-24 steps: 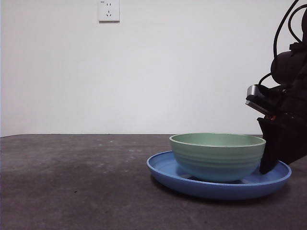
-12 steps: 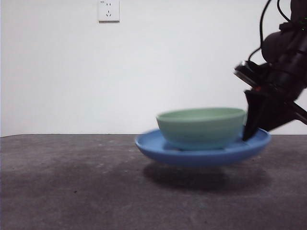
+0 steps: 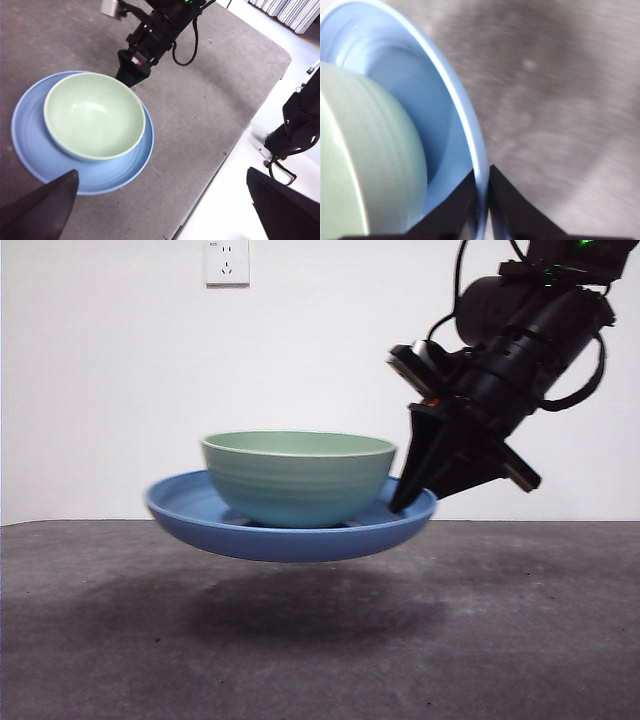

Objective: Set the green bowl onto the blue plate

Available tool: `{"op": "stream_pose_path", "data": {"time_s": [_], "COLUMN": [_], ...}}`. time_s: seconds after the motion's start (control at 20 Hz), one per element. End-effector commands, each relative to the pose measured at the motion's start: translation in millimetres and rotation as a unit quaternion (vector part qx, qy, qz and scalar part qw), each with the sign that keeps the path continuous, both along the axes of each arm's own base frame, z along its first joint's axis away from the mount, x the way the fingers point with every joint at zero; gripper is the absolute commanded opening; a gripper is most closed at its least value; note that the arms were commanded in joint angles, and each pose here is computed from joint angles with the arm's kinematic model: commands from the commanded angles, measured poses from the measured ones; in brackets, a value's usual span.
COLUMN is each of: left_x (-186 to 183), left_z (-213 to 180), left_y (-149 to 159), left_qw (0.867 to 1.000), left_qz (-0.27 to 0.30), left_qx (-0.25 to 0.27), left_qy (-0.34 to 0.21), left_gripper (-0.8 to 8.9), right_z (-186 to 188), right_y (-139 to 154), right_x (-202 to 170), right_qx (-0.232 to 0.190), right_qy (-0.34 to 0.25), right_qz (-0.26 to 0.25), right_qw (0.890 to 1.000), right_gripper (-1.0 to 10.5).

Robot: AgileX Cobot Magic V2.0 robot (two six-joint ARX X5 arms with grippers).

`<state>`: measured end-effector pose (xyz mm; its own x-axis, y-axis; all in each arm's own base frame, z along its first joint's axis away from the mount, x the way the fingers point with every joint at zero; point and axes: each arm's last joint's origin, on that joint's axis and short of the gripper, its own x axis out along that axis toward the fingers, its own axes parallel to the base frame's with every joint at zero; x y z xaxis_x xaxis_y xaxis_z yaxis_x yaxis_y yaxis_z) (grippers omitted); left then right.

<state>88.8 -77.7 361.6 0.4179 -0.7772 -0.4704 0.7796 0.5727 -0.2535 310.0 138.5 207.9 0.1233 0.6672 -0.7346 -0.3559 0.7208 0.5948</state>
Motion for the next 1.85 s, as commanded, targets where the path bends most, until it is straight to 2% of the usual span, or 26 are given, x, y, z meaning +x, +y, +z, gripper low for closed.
{"op": "stream_pose_path", "data": {"time_s": [0.05, 0.6, 0.8, 0.85, 1.0, 1.15, 1.55, 1.7, 1.85], "left_x": [-0.1, -0.2, -0.4, -0.4, -0.4, -0.4, -0.3, -0.3, -0.4], "left_z": [4.2, 4.0, 3.6, 3.6, 3.6, 3.6, 3.6, 3.7, 3.7], "left_y": [-0.8, -0.7, -0.6, -0.6, -0.6, -0.6, -0.6, -0.6, -0.7], "left_qw": [1.000, 1.000, 1.000, 1.000, 1.000, 1.000, 1.000, 1.000, 1.000], "left_qz": [-0.005, -0.005, -0.005, -0.005, -0.005, -0.005, -0.005, -0.005, -0.006], "left_qx": [-0.007, -0.006, -0.004, -0.004, -0.004, -0.005, -0.005, -0.005, -0.005], "left_qy": [-0.007, -0.006, -0.004, -0.004, -0.004, -0.004, -0.004, -0.004, -0.004], "left_gripper": [7.55, 7.55, 7.55, 7.55, 7.55, 7.55, 7.55, 7.55, 7.55], "right_z": [-3.3, -53.4, -59.3, -59.5, -59.3, -54.8, -0.6, 36.6, 80.9], "right_y": [10.0, 19.2, 18.7, 18.5, 18.1, 14.0, -14.3, -26.7, -37.9], "right_x": [4.4, 17.2, 18.4, 18.5, 18.8, 20.8, 23.4, 7.6, -25.6], "right_qx": [0.011, -0.024, -0.042, -0.047, -0.048, -0.046, -0.029, -0.019, -0.019], "right_qy": [0.013, 0.067, 0.067, 0.065, 0.064, 0.061, 0.017, -0.013, -0.055], "right_qz": [-0.005, -0.020, -0.026, -0.028, -0.030, -0.036, -0.068, -0.075, -0.070], "right_qw": [1.000, 0.997, 0.997, 0.996, 0.996, 0.996, 0.997, 0.997, 0.996], "right_gripper": [0.1, 0.1, 0.1, 0.2, 1.9, 2.1, 2.3, 3.5, 4.6]}}
